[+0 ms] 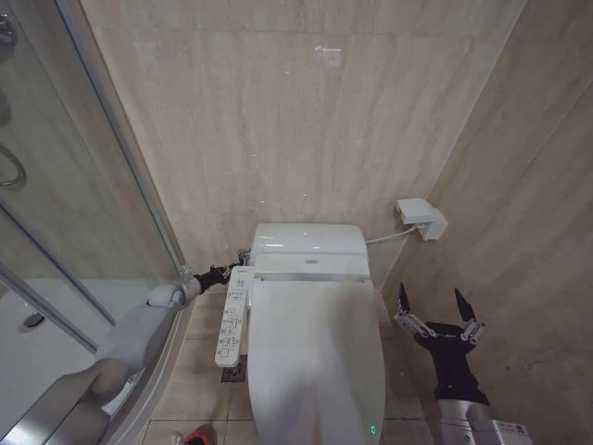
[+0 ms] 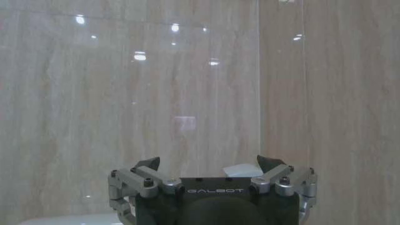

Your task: Open the toilet lid, clean the toilet bowl with a toilet brush, close the toilet lid, and flush.

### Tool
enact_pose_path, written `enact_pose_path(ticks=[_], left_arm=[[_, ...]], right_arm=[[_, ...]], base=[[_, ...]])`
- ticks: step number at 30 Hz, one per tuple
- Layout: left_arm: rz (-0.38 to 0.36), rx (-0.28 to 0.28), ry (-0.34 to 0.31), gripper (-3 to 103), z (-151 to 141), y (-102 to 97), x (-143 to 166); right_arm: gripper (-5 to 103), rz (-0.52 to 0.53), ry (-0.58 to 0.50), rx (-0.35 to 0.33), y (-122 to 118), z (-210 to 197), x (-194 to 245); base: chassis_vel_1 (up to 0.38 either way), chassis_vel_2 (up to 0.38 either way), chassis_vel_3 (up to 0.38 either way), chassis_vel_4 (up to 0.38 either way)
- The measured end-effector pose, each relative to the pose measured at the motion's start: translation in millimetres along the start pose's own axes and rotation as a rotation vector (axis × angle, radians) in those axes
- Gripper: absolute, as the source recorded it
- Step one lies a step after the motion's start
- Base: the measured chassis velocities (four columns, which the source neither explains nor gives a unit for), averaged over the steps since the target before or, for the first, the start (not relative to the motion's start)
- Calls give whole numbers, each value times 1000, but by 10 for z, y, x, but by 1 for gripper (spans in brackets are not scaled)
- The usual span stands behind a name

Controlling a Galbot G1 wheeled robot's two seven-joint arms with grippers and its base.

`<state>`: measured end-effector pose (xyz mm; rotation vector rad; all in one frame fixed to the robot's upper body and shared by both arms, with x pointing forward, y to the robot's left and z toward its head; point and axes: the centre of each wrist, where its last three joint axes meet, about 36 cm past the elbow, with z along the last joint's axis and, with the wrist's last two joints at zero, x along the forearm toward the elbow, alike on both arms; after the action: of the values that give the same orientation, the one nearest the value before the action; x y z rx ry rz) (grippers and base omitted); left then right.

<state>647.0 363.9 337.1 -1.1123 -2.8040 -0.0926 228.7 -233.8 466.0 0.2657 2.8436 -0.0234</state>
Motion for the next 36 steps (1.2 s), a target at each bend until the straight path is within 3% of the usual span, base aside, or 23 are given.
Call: enact_pose_path(ticks=[2,5,6,10,11,13,15,16,19,20,21,24,26,27,29,30,33,34,35,36], left_arm=[[-32,13,-32,0,-6,-65,50],[-185,28,-141,0,-116,-259,188],[-185,28,-141,0,-116,-259,188],[-378,6,-300,0,-444,-580,245],[-378,6,-300,0,-444,-580,245],[-503,14,-328,0,-638,-840,251],[-571,43,-315,0,-832,-1119,318],[-571,43,-315,0,-832,-1119,318],[-629,67,-277,0,-1048,-1511,567],[-629,67,-277,0,-1048,-1511,567],[-645,64,-274,11,-1128,-1630,692],[-664,43,-267,11,-1328,-1991,1135],[-665,42,-258,11,-1337,-2087,1246],[-675,39,-239,37,-1333,-2224,1454],[-688,12,-230,37,-1365,-2414,1766],[-688,12,-230,37,-1365,-2414,1766],[-713,-64,-230,37,-1424,-2673,2217],[-713,-64,-230,37,-1424,-2673,2217],[-713,-71,-227,64,-1421,-2781,2351],[-714,-74,-224,64,-1406,-2872,2455]], right_arm=[[100,0,0,0,0,-1,0],[100,0,0,0,0,0,0],[100,0,0,0,0,0,0],[100,0,0,0,0,0,0],[100,0,0,0,0,0,0],[100,0,0,0,0,0,0],[100,0,0,0,0,0,0],[100,0,0,0,0,0,0],[100,0,0,0,0,0,0],[100,0,0,0,0,0,0],[100,0,0,0,0,0,0],[100,0,0,0,0,0,0],[100,0,0,0,0,0,0],[100,0,0,0,0,0,0],[100,0,0,0,0,0,0],[100,0,0,0,0,0,0],[100,0,0,0,0,0,0],[100,0,0,0,0,0,0],[100,0,0,0,0,0,0],[100,0,0,0,0,0,0]], base=[[0,0,0,0],[0,0,0,0],[0,0,0,0],[0,0,0,0],[0,0,0,0],[0,0,0,0],[0,0,0,0],[0,0,0,0],[0,0,0,0],[0,0,0,0],[0,0,0,0],[0,0,0,0],[0,0,0,0],[0,0,0,0],[0,0,0,0],[0,0,0,0],[0,0,0,0],[0,0,0,0],[0,0,0,0],[0,0,0,0]])
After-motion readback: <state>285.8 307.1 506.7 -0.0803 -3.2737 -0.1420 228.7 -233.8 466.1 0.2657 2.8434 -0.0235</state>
